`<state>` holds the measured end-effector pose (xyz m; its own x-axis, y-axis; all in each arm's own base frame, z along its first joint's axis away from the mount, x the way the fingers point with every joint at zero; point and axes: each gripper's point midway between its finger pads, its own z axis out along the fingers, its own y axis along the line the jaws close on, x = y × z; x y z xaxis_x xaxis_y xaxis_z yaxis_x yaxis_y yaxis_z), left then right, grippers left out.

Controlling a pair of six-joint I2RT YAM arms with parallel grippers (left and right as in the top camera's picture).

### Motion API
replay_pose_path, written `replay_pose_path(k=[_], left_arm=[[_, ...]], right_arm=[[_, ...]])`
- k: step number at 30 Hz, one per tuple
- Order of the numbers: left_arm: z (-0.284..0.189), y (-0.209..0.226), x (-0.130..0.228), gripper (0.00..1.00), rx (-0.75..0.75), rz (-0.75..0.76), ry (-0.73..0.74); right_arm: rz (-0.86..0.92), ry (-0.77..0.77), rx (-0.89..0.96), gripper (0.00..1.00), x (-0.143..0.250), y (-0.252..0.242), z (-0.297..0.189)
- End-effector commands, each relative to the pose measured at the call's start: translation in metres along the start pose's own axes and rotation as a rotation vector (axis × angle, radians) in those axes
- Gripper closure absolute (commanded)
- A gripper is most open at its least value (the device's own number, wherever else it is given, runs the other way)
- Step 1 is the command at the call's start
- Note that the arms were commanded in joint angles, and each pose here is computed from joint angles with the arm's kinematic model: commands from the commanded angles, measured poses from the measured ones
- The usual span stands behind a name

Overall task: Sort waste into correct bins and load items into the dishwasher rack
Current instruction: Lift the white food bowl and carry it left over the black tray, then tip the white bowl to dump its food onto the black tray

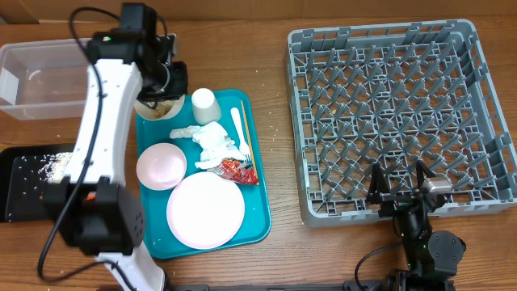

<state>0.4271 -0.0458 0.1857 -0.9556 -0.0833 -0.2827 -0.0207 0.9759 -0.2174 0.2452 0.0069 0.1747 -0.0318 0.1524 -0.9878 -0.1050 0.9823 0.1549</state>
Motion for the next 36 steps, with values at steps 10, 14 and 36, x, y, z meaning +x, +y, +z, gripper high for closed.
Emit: replay_pose_path(k=[10, 14, 36], left_arm=[[-0.1, 0.088, 0.022, 0.96, 0.193, -0.426, -0.106], [-0.109, 0.126, 0.033, 0.96, 0.197, -0.544, -0.122], [-0.091, 0.196, 0.054, 0.96, 0.487, -0.778, -0.25]], right_arm=[[-0.002, 0.002, 0.016, 0.0, 0.003, -0.004, 0.001], [-0.002, 0.002, 0.016, 0.0, 0.003, -0.004, 0.001], [-0.002, 0.002, 0.016, 0.0, 0.003, -0.004, 0.001]])
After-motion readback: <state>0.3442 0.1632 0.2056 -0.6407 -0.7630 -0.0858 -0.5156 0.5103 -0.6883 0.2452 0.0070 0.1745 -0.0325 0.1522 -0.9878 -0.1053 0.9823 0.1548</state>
